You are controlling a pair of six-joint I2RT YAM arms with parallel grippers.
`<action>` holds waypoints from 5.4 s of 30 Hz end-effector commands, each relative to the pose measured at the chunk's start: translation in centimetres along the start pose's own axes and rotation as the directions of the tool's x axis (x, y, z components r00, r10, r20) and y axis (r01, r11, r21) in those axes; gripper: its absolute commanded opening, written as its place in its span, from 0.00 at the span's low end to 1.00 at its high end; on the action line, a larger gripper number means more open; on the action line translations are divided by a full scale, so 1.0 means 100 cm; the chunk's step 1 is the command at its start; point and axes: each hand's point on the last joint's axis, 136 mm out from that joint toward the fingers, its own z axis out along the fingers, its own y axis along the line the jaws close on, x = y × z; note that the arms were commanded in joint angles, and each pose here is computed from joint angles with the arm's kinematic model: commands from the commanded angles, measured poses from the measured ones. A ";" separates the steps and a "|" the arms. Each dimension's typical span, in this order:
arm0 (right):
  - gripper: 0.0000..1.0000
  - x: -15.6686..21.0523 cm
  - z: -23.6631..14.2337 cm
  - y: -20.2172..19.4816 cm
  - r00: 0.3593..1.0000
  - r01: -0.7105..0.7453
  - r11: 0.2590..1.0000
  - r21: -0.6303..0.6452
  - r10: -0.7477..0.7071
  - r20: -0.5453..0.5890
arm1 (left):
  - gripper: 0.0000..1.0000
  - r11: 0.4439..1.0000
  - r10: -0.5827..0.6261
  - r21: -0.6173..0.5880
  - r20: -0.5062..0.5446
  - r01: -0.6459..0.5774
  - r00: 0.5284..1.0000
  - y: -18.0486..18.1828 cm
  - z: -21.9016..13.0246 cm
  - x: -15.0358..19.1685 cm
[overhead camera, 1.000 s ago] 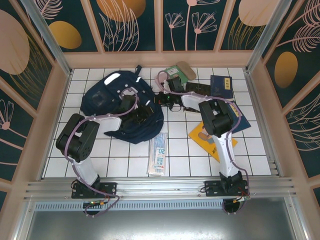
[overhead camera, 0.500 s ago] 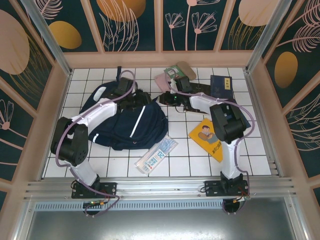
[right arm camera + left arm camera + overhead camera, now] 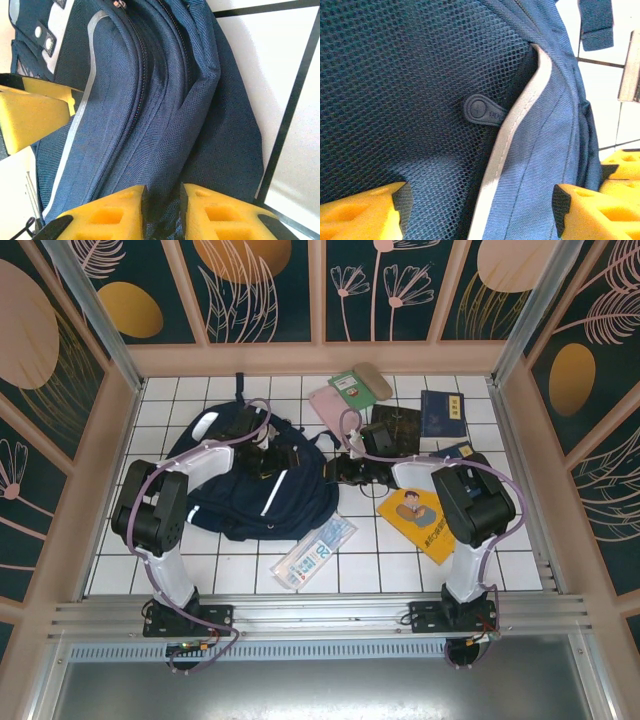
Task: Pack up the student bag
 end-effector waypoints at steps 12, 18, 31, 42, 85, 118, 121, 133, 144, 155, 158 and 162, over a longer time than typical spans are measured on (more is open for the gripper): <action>0.26 0.006 0.016 -0.010 0.999 -0.035 0.999 -0.014 0.035 -0.013 | 0.55 0.966 0.028 0.260 -0.161 0.015 0.987 -0.031 0.004 0.045; 0.25 0.005 0.015 -0.010 0.999 -0.042 0.999 -0.011 0.042 -0.009 | 0.32 0.979 0.043 0.204 -0.168 -0.007 0.985 -0.017 0.012 0.049; 0.26 -0.011 -0.006 0.002 0.998 0.015 0.998 0.058 -0.019 0.058 | 0.00 0.986 0.117 0.130 -0.109 -0.102 0.987 -0.005 0.010 0.041; 0.35 -0.033 -0.064 0.039 0.941 0.240 0.961 0.138 -0.265 0.209 | 0.00 0.974 0.216 0.038 0.112 -0.221 0.970 -0.037 -0.080 0.009; 0.39 0.065 -0.021 0.064 0.362 0.930 0.367 0.037 -0.928 0.092 | 0.00 0.968 0.248 -0.033 0.320 -0.251 0.915 -0.061 -0.184 -0.009; 0.00 0.081 -0.029 0.114 0.401 0.916 0.392 0.086 -0.905 -0.140 | 0.00 0.967 -0.132 0.249 0.343 0.046 0.930 -0.060 -0.142 -0.063; 0.00 0.088 -0.029 0.131 0.431 0.902 0.429 0.039 -0.896 -0.107 | 0.00 0.965 -0.150 0.254 0.341 0.063 0.928 -0.057 -0.137 -0.064; 0.00 0.116 0.003 0.169 0.499 0.862 0.505 -0.033 -0.859 -0.117 | 0.00 0.932 -0.266 0.330 0.340 0.150 0.902 -0.058 -0.125 -0.079; 0.00 0.112 0.010 0.179 0.661 0.731 0.679 -0.070 -0.730 -0.174 | 0.00 0.926 -0.292 0.338 0.356 0.169 0.888 -0.051 -0.123 -0.076; 0.00 0.123 0.022 0.197 0.709 0.556 0.807 -0.200 -0.586 -0.392 | 0.00 0.918 -0.306 0.353 0.347 0.179 0.887 -0.048 -0.121 -0.067; 0.00 0.125 0.024 0.213 0.729 0.523 0.818 -0.239 -0.575 -0.371 | 0.00 0.912 -0.317 0.365 0.336 0.188 0.887 -0.049 -0.118 -0.067; 0.00 0.119 0.036 0.209 0.742 0.542 0.823 -0.168 -0.563 -0.363 | 0.00 0.907 -0.319 0.379 0.332 0.184 0.887 -0.053 -0.119 -0.067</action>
